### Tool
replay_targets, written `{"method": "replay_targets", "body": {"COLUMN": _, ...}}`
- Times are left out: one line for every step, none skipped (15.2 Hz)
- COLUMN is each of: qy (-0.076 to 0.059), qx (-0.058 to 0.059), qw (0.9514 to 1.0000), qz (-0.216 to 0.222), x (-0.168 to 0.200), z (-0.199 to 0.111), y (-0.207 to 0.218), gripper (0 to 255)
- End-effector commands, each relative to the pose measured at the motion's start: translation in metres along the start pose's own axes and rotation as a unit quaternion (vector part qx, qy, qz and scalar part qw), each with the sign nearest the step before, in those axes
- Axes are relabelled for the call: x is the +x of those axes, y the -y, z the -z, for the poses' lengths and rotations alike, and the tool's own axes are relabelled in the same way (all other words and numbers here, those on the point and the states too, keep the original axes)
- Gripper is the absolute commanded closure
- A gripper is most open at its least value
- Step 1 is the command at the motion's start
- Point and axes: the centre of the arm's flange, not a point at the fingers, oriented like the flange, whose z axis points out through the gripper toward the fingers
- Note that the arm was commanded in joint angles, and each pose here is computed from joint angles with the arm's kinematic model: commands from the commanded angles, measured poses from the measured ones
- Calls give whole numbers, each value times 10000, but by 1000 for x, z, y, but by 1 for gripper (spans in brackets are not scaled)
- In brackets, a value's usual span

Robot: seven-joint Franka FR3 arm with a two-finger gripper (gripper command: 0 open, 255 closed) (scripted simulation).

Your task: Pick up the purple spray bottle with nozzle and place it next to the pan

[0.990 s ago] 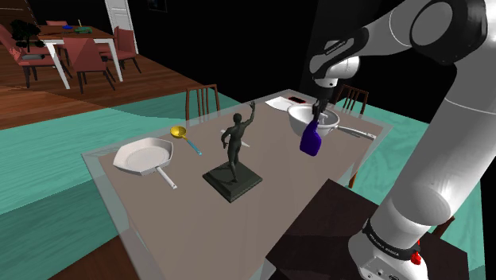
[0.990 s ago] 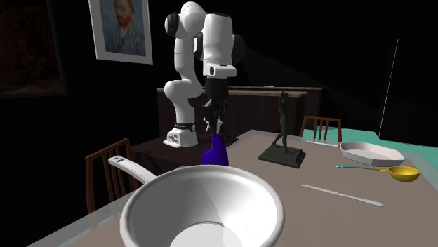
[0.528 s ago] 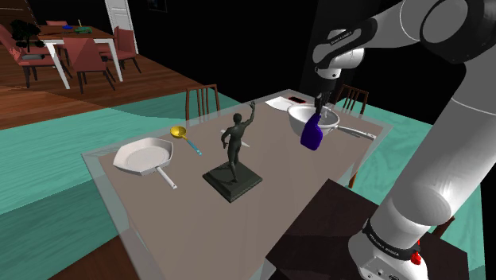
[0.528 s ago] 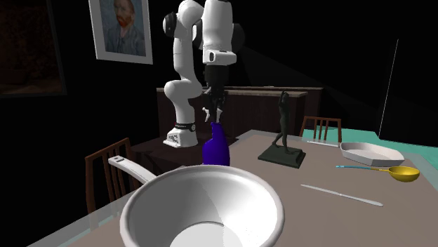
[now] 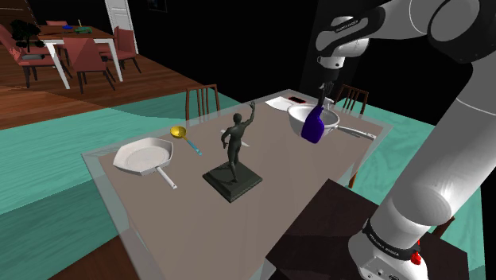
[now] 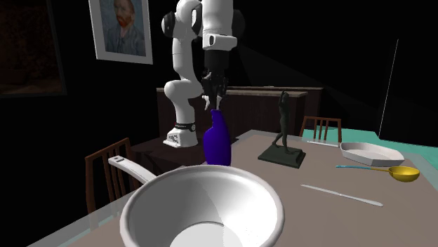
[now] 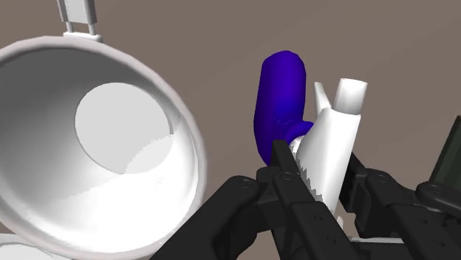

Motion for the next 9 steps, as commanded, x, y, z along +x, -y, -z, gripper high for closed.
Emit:
{"method": "replay_targets", "body": {"qy": 2, "qx": 1, "qw": 10000, "qz": 0, "x": -1, "z": 11, "y": 0, "gripper": 255}}
{"method": "replay_targets", "body": {"qy": 2, "qx": 1, "qw": 10000, "qz": 0, "x": -1, "z": 16, "y": 0, "gripper": 255}}
{"method": "replay_targets", "body": {"qy": 2, "qx": 1, "qw": 10000, "qz": 0, "x": -1, "z": 21, "y": 0, "gripper": 255}}
{"method": "replay_targets", "body": {"qy": 2, "qx": 1, "qw": 10000, "qz": 0, "x": -1, "z": 26, "y": 0, "gripper": 255}}
{"method": "replay_targets", "body": {"qy": 2, "qx": 1, "qw": 10000, "qz": 0, "x": -1, "z": 32, "y": 0, "gripper": 255}}
{"method": "replay_targets", "body": {"qy": 2, "qx": 1, "qw": 10000, "qz": 0, "x": -2, "z": 37, "y": 0, "gripper": 255}}
{"method": "replay_targets", "body": {"qy": 2, "qx": 1, "qw": 10000, "qz": 0, "x": -2, "z": 42, "y": 0, "gripper": 255}}
{"method": "replay_targets", "body": {"qy": 2, "qx": 1, "qw": 10000, "qz": 0, "x": -2, "z": 47, "y": 0, "gripper": 255}}
{"method": "replay_targets", "body": {"qy": 2, "qx": 1, "qw": 10000, "qz": 0, "x": -2, "z": 53, "y": 0, "gripper": 255}}
